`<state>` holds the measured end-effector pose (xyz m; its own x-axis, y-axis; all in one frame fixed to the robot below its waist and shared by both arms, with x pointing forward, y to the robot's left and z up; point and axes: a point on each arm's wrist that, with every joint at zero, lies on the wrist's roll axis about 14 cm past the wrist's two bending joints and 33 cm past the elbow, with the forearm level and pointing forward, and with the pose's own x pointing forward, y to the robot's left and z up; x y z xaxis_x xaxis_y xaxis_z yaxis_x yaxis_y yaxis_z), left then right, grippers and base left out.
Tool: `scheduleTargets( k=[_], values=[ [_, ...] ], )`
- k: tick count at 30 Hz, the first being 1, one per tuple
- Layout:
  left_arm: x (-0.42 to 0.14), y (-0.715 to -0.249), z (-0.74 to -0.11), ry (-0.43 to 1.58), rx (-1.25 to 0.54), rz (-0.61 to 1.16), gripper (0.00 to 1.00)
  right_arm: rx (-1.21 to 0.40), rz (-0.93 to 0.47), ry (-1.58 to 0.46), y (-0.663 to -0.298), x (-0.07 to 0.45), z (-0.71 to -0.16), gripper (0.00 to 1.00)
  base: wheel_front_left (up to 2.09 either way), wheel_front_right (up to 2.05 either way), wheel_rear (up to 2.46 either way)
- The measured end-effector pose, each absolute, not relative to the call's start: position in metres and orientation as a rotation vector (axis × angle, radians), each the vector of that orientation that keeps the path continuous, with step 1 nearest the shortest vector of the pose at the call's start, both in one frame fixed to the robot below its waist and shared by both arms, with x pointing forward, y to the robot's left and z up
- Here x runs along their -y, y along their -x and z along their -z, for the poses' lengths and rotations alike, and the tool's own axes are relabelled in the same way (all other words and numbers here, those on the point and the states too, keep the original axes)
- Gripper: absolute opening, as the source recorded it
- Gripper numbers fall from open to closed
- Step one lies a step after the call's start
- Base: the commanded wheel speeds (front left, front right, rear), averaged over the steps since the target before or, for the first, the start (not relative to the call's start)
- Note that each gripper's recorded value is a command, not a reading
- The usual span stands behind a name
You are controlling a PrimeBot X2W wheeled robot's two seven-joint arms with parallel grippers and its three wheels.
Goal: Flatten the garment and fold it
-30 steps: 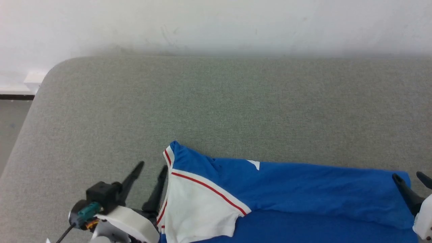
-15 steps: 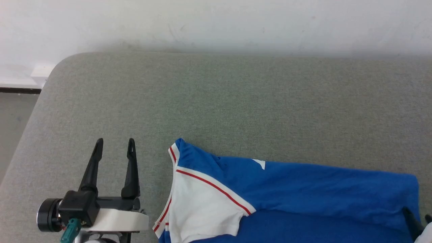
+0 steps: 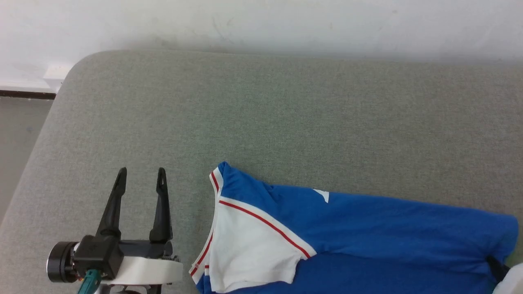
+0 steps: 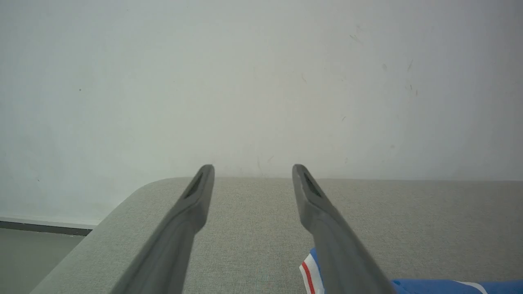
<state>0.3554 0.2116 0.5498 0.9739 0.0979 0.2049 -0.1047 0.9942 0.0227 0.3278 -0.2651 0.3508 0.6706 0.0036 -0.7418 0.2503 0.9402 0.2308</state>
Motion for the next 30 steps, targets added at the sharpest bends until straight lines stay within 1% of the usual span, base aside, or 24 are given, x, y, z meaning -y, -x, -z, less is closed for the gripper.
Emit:
scheduleTargets(
  k=[3,7,9,14,18,21,25,30],
  values=[
    [-0.212,-0.356,-0.549,-0.03,0.205,-0.101,1.0,-0.808,0.132,-0.35,-0.331,0.262,-0.354,0.0,0.0,0.0,0.0],
    [-0.209,-0.354,-0.55,-0.026,0.21,-0.083,1.0,-0.776,0.155,-0.335,-0.33,0.276,-0.361,0.0,0.0,0.0,0.0],
    [-0.208,-0.353,-0.551,-0.022,0.213,-0.075,1.0,-0.752,0.193,-0.317,-0.332,0.293,-0.367,0.0,0.0,0.0,0.0],
    [-0.202,-0.349,-0.553,-0.002,0.222,-0.054,1.0,-0.693,0.32,-0.238,-0.327,0.354,-0.392,0.0,0.0,0.0,0.0],
    [-0.199,-0.345,-0.554,0.01,0.224,-0.039,1.0,-0.66,0.337,-0.216,-0.326,0.368,-0.409,0.0,0.0,0.0,0.0],
    [-0.196,-0.339,-0.554,0.019,0.228,-0.028,1.0,-0.642,0.293,-0.199,-0.332,0.361,-0.425,0.0,0.0,0.0,0.0],
    [-0.195,-0.332,-0.557,0.031,0.237,-0.025,1.0,-0.628,0.196,-0.168,-0.333,0.337,-0.447,0.0,0.0,0.0,0.0],
    [-0.194,-0.325,-0.558,0.039,0.246,-0.021,1.0,-0.671,0.002,-0.136,-0.324,0.28,-0.463,0.0,0.0,0.0,0.0]
  ],
)
